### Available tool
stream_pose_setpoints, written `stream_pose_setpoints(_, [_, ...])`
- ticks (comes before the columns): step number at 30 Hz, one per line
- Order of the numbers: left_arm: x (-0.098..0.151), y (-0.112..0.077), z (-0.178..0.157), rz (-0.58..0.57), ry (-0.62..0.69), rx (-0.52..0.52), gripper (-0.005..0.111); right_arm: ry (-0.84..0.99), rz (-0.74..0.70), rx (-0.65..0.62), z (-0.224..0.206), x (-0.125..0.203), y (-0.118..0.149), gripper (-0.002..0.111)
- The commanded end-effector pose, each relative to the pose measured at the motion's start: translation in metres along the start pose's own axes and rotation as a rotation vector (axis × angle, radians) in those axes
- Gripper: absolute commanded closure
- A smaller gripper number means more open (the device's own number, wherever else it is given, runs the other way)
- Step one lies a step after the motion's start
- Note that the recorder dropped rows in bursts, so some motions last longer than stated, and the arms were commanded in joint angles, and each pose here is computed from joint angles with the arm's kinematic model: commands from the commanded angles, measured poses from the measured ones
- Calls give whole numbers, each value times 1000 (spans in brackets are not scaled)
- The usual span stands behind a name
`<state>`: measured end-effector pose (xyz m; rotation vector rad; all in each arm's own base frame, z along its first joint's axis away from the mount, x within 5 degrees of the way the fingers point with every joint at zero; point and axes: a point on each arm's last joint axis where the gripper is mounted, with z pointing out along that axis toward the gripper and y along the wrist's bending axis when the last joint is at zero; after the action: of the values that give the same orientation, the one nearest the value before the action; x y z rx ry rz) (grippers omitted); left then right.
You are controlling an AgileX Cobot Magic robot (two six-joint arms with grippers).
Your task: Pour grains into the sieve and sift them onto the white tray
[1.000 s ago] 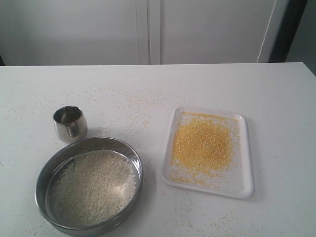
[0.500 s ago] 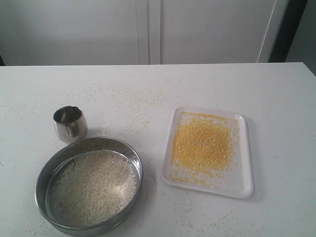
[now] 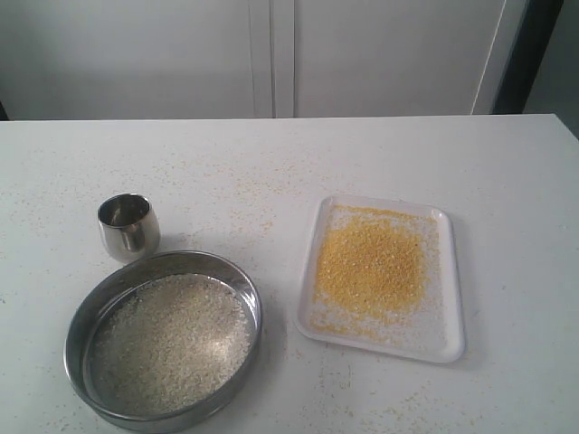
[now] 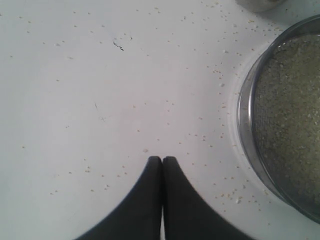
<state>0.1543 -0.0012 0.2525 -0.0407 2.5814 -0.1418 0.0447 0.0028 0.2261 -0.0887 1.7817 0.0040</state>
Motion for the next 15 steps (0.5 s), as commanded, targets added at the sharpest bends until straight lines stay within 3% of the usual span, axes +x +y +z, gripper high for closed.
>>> stream_pose_setpoints(1, [2, 0, 0, -12, 9, 6, 107, -8, 3, -4, 4, 8, 1, 108])
stream_pose_setpoints(15, [2, 0, 0, -12, 9, 6, 107, 52, 5, -5, 18, 42, 2, 108])
